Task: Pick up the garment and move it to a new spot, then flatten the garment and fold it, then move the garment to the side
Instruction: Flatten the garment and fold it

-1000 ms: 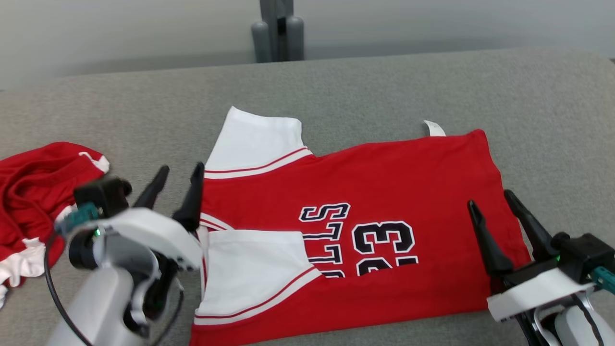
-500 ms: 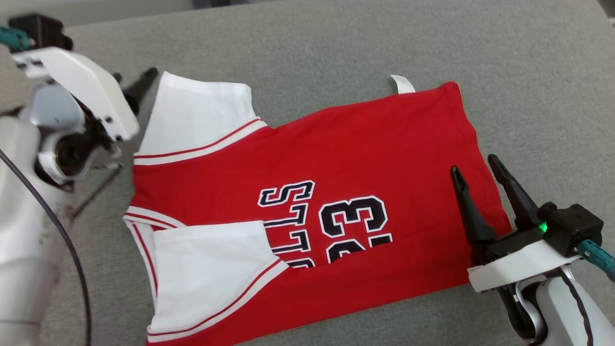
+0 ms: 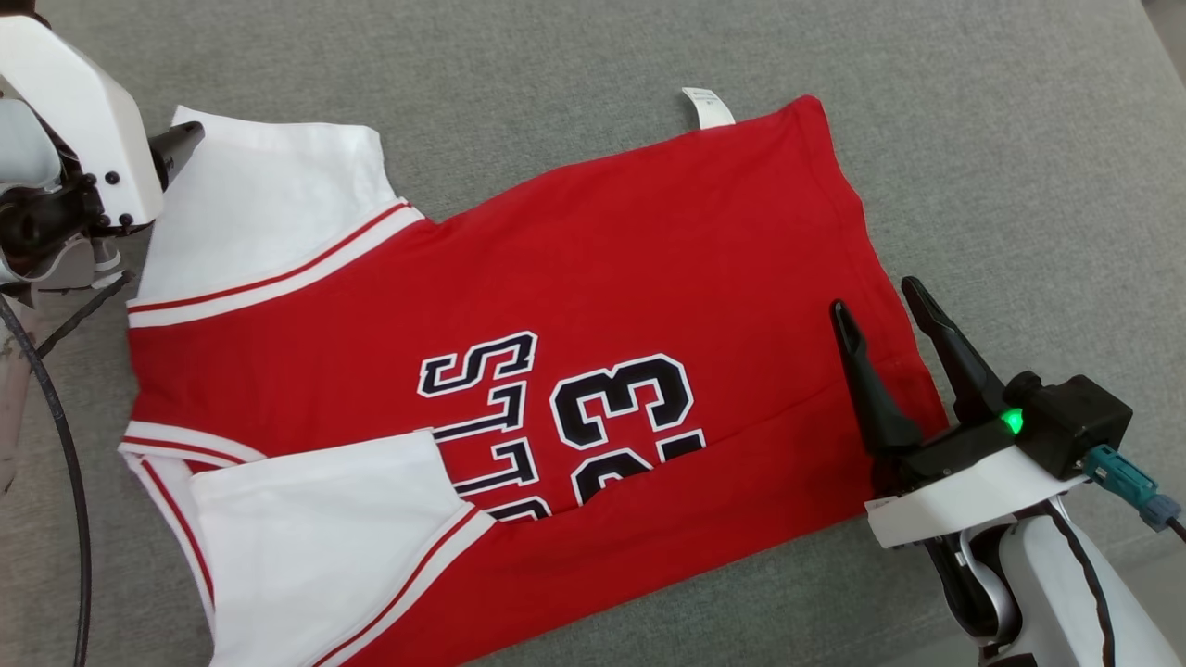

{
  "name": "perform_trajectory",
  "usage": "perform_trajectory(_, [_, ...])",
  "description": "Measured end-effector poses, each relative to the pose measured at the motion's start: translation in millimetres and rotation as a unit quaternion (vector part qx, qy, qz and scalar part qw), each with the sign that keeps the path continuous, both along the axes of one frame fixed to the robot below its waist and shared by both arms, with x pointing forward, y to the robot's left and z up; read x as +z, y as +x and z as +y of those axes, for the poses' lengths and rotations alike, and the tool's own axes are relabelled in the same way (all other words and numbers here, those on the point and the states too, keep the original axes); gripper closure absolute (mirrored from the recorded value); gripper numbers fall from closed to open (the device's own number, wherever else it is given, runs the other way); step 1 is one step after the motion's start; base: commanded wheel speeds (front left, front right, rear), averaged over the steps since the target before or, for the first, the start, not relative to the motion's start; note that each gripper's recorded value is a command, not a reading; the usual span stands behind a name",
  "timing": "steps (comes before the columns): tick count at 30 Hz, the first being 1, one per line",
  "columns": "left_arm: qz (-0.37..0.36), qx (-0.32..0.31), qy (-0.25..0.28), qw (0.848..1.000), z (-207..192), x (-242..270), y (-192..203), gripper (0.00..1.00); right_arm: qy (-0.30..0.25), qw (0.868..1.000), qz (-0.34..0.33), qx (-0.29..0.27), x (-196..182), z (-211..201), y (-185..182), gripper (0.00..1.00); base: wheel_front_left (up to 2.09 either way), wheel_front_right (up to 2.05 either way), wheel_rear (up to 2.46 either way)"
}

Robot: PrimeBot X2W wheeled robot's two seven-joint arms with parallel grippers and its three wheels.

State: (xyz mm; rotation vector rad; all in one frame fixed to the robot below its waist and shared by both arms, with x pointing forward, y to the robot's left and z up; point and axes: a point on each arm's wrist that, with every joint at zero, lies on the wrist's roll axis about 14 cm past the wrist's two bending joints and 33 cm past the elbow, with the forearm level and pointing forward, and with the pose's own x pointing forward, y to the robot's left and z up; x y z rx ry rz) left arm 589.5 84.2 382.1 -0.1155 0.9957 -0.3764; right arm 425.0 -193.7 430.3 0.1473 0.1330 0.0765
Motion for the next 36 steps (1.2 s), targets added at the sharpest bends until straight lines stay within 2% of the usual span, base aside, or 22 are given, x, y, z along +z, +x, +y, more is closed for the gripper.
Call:
perform_trajectory(4, [0.011, -0.009, 0.019, 1.000, 0.6, -17.6, 1.9, 0.00, -0.002, 1.000, 0.006, -0.010, -4.2, -6.0, 0.8, 0.00, 0.00, 0.00, 0.00])
perform_trajectory(11, [0.015, -0.009, 0.019, 1.000, -1.0, -25.7, 8.0, 0.02, -0.005, 1.000, 0.011, -0.016, -8.2, -10.1, 2.1, 0.00, 0.00, 0.00, 0.00])
perform_trajectory(12, [0.016, -0.009, 0.021, 1.000, -0.2, -26.4, 7.7, 0.18, -0.005, 1.000, 0.010, -0.016, -7.7, -10.4, 2.8, 0.00, 0.00, 0.00, 0.00])
perform_trajectory(13, [0.015, -0.010, 0.022, 1.000, 0.5, -26.3, 8.0, 0.47, -0.006, 1.000, 0.009, -0.017, -7.1, -11.1, 3.6, 0.00, 0.00, 0.00, 0.00])
perform_trajectory(14, [0.016, -0.009, 0.023, 1.000, 1.6, -26.7, 8.0, 0.65, -0.006, 1.000, 0.008, -0.018, -6.7, -11.8, 4.3, 0.00, 0.00, 0.00, 0.00])
perform_trajectory(15, [0.018, -0.008, 0.021, 1.000, 1.9, -26.9, 7.7, 1.00, -0.007, 1.000, 0.007, -0.018, -6.4, -12.4, 5.4, 0.00, 0.00, 0.00, 0.00])
perform_trajectory(20, [0.010, -0.015, 0.018, 1.000, 1.2, -24.1, 9.0, 1.00, -0.008, 1.000, 0.006, -0.017, -7.0, -13.2, 13.7, 0.00, 0.00, 0.00, 0.00])
perform_trajectory(25, [0.011, -0.021, 0.020, 1.000, 2.1, -20.9, 8.3, 1.00, -0.026, 0.997, 0.077, -0.005, -32.3, -17.5, 28.7, 0.00, 0.00, 0.00, 0.00])
perform_trajectory(30, [-0.011, -0.039, 0.004, 0.999, -9.2, -8.7, 11.6, 1.00, -0.042, 0.987, 0.157, 0.004, -34.8, -21.4, 70.9, 0.00, 0.00, 0.00, 0.00])
perform_trajectory(36, [-0.015, -0.048, 0.003, 0.999, -7.4, -6.1, 10.0, 1.00, -0.092, 0.966, 0.243, 0.018, -32.6, -26.3, 107.2, 0.00, 0.00, 0.00, 0.00])
